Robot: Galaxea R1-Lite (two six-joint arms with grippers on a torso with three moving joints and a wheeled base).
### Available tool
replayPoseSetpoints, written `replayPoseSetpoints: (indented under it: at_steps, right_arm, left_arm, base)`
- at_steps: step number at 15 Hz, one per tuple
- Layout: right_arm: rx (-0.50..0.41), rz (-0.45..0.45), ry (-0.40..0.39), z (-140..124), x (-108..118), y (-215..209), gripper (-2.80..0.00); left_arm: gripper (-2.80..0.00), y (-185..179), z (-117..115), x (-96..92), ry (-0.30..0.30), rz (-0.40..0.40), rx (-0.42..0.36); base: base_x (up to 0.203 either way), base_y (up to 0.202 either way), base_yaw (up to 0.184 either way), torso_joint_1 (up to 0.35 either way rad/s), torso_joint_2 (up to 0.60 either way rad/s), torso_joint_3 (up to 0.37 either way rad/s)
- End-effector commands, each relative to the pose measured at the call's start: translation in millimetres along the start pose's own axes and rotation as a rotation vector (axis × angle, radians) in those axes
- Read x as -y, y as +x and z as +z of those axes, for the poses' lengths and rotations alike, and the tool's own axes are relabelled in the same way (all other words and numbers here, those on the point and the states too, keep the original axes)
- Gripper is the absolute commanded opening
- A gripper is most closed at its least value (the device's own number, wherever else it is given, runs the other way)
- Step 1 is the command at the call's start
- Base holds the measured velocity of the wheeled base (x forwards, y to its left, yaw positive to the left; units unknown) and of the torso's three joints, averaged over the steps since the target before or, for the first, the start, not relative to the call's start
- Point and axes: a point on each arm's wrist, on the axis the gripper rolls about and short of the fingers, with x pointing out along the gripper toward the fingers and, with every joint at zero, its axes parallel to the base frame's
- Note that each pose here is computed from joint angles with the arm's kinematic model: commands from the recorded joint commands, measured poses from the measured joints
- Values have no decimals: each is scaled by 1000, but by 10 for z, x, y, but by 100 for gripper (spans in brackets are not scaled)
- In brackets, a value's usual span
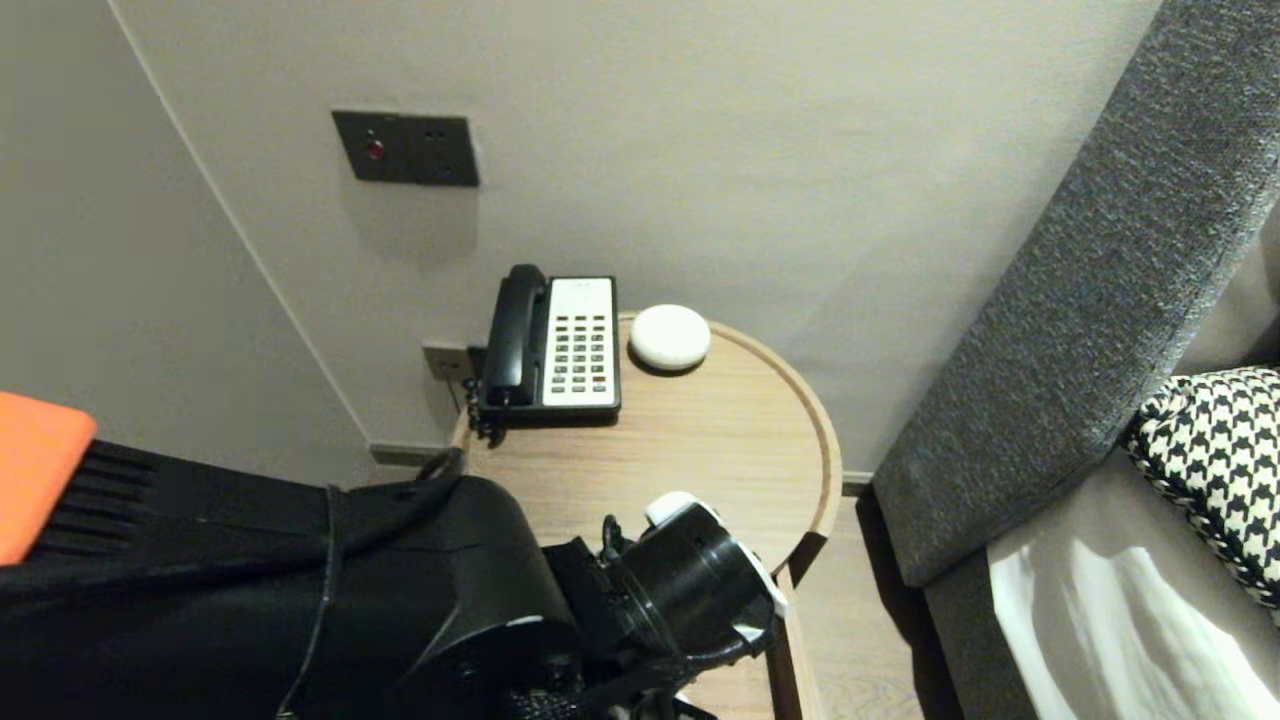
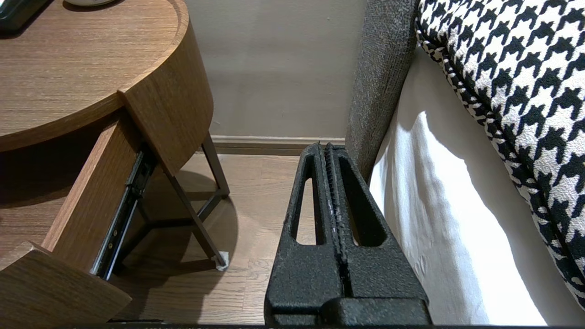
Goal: Take the remote control out of the drawer one by one and place them on the table
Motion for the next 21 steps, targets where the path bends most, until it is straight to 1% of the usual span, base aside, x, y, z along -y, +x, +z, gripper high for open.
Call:
replayPoseSetpoints:
  at_steps: [1,2,4,6,7,9,10,11,13,17,18,21]
  right_arm:
    - [-41,0,-1,-113,1,21,-280]
    - [-40,-2,-1,-113,2,21,-280]
    - [-41,0,-1,-113,1,21,-280]
    - [-40,-2,-1,-112,2,21,-280]
    - [-39,-1,-1,-111,2,21,-280]
    - [-39,0,-1,-112,1,21,-280]
    - [-39,-2,-1,-111,2,21,-280]
    - [-39,-2,-1,-112,2,21,-280]
    - [-40,-2,-1,-113,2,21,-280]
    - [-39,0,-1,-111,1,21,-280]
    - [-39,-1,-1,-111,2,21,-280]
    - [-40,-2,-1,-113,2,21,-280]
  left_arm:
    - [-280,-263,4,-22,-7,-33,52]
    - [-280,-384,24,-22,-9,-47,73]
    - [-280,-549,58,-31,-13,-56,90]
    - [-280,-744,180,-128,-48,-54,123]
    - [-280,-818,260,-193,-74,-49,138]
    - [-280,-939,480,-385,-151,-32,173]
    - [-280,-913,609,-493,-190,-23,177]
    - [-280,-890,706,-568,-215,-19,180]
    - [-280,-799,855,-682,-250,-1,179]
    - [-280,-602,1013,-831,-304,55,126]
    - [-280,-596,1030,-857,-313,70,106]
    - [-280,-686,1165,-930,-339,88,79]
  base:
    - [0,0,0,0,0,0]
    - [0,0,0,0,0,0]
    - [0,0,0,0,0,0]
    - [0,0,0,0,0,0]
    - [0,0,0,0,0,0]
    - [0,0,0,0,0,0]
    - [0,0,0,0,0,0]
    - [0,0,0,0,0,0]
    - [0,0,0,0,0,0]
    - [0,0,0,0,0,0]
    - [0,0,0,0,0,0]
    - [0,0,0,0,0,0]
